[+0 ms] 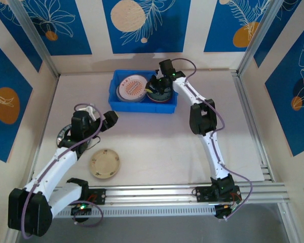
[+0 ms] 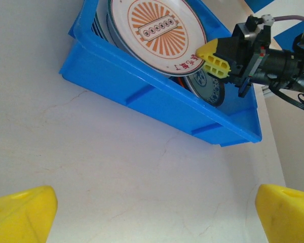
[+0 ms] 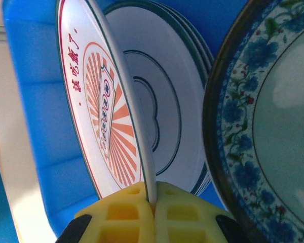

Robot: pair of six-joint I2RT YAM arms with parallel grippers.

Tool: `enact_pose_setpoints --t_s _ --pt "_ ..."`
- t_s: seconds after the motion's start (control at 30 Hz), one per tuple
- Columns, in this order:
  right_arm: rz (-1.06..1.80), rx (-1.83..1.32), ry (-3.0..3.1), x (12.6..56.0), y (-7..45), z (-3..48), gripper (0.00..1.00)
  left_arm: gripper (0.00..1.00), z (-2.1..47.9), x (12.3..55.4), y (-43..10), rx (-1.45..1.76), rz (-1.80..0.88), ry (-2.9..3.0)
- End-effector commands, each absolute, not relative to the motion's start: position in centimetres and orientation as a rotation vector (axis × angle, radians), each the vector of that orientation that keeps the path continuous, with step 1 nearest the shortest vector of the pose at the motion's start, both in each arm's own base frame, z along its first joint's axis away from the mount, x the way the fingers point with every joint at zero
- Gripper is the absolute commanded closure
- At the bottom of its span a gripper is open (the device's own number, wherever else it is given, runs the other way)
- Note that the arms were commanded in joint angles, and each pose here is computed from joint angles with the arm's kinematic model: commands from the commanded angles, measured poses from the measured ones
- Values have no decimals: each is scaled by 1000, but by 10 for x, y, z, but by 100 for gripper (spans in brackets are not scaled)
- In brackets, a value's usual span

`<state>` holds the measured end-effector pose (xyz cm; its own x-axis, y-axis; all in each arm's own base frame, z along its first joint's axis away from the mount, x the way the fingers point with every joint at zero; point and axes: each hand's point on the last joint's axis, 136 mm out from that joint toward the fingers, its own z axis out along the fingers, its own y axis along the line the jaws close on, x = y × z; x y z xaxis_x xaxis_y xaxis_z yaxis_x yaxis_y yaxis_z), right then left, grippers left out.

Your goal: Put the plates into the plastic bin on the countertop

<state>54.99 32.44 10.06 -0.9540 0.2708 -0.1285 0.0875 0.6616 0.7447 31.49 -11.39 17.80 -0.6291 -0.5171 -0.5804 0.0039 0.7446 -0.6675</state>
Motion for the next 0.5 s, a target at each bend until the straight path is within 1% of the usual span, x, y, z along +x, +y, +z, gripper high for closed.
enact_pose_setpoints --t_s 0.0,0.17,0.33,0.47 --pt "1229 265 2623 551 340 117 100 0 169 316 -111 -366 -805 2146" --pt "1239 288 2636 553 346 107 100 0 164 317 -110 -377 -802 2160" --pt "1198 291 2661 551 345 98 81 0 160 317 -109 -388 -795 2169" --pt "1143 290 2679 550 341 93 71 0 158 319 -109 -395 -793 2175"
